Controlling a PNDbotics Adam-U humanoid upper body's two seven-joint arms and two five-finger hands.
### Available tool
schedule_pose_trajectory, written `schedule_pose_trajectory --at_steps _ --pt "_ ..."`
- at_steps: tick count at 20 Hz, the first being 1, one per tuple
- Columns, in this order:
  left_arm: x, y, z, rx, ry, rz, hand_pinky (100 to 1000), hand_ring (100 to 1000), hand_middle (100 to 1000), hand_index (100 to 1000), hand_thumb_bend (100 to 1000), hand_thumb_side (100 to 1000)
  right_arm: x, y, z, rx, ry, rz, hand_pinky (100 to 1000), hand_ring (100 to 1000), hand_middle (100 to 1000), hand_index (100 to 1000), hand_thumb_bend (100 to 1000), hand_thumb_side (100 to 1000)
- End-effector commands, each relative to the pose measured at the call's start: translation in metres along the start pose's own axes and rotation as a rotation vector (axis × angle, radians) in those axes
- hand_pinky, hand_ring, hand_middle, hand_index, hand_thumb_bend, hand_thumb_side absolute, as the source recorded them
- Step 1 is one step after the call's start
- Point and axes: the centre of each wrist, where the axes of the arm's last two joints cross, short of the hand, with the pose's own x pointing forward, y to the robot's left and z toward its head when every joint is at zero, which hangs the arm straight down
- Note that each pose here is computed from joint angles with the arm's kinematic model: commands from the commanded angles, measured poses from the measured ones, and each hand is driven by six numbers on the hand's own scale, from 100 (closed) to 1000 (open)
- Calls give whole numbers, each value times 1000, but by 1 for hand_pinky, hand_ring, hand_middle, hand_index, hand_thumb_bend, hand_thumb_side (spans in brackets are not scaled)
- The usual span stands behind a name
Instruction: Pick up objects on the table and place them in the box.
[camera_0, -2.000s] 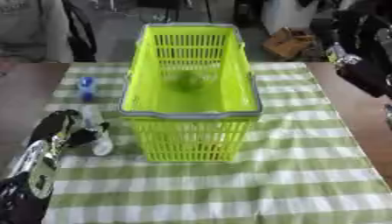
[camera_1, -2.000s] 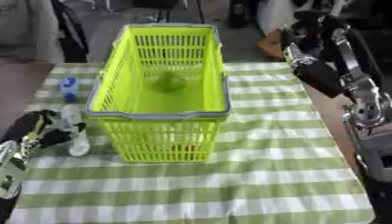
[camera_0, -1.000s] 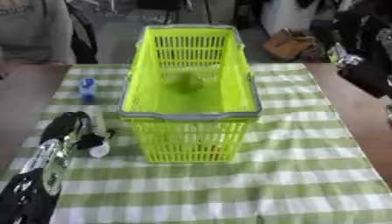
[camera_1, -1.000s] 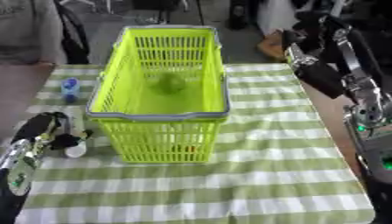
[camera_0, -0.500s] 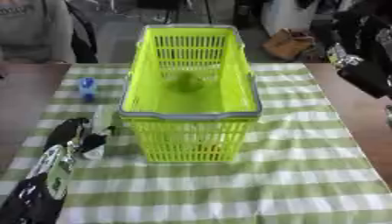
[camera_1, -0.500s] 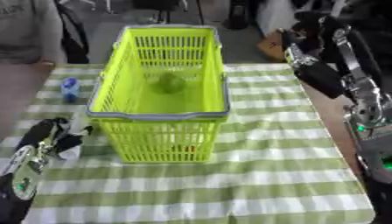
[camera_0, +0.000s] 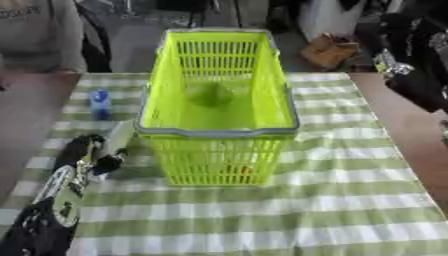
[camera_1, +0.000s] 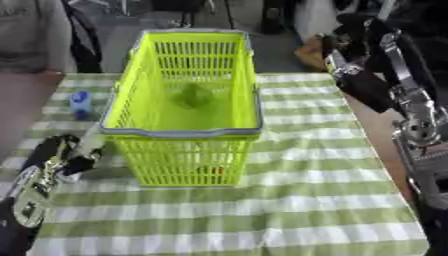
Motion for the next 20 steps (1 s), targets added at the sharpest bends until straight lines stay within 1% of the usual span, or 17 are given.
schedule_pose_trajectory --at_steps 1,2,3,4,5,6,9,10,12,15,17,20 --pt "0 42 -6 18 -78 -188 100 464 410 539 113 100 3 -8 -4 -5 -21 17 612 570 712 862 290 605" --pt "-1 55 -8 -4 -105 -266 121 452 422 536 156 100 3 -8 -4 -3 -20 18 612 570 712 862 290 605" --pt "-2 69 -9 -25 -126 -344 121 451 422 533 157 100 3 -8 -3 -2 -20 18 612 570 712 862 290 605" --pt "-2 80 -9 -41 -138 -397 115 442 418 515 163 100 3 -8 -3 -3 -19 19 612 570 712 862 289 606" --pt "-1 88 -9 -51 -144 -430 115 442 418 515 163 100 3 -8 -3 -3 -18 19 612 570 712 862 289 606" --pt "-1 94 -8 -49 -147 -447 102 438 409 495 159 100 3 -8 -3 -3 -18 19 612 570 712 863 290 606" --pt "2 107 -5 -9 -154 -445 101 445 407 495 143 100 3 -8 -3 -3 -19 20 612 570 712 863 290 606" --pt "4 113 -3 22 -161 -428 100 456 393 505 100 100 2 -8 -3 -3 -18 20 612 570 712 863 291 606" --pt "13 132 4 119 -184 -363 100 460 377 512 100 100 2 -8 -3 -3 -16 21 612 570 712 863 291 606" --pt "29 167 20 302 -235 -225 100 462 359 521 100 101 2 -8 -2 -3 -14 20 612 570 712 863 291 606" --pt "38 185 32 407 -272 -135 100 463 355 527 100 120 2 -7 -2 -2 -14 19 612 570 712 863 291 606" --pt "49 204 49 530 -324 -32 100 458 350 526 100 126 2 -7 -2 -2 -13 19 612 570 712 863 292 606"
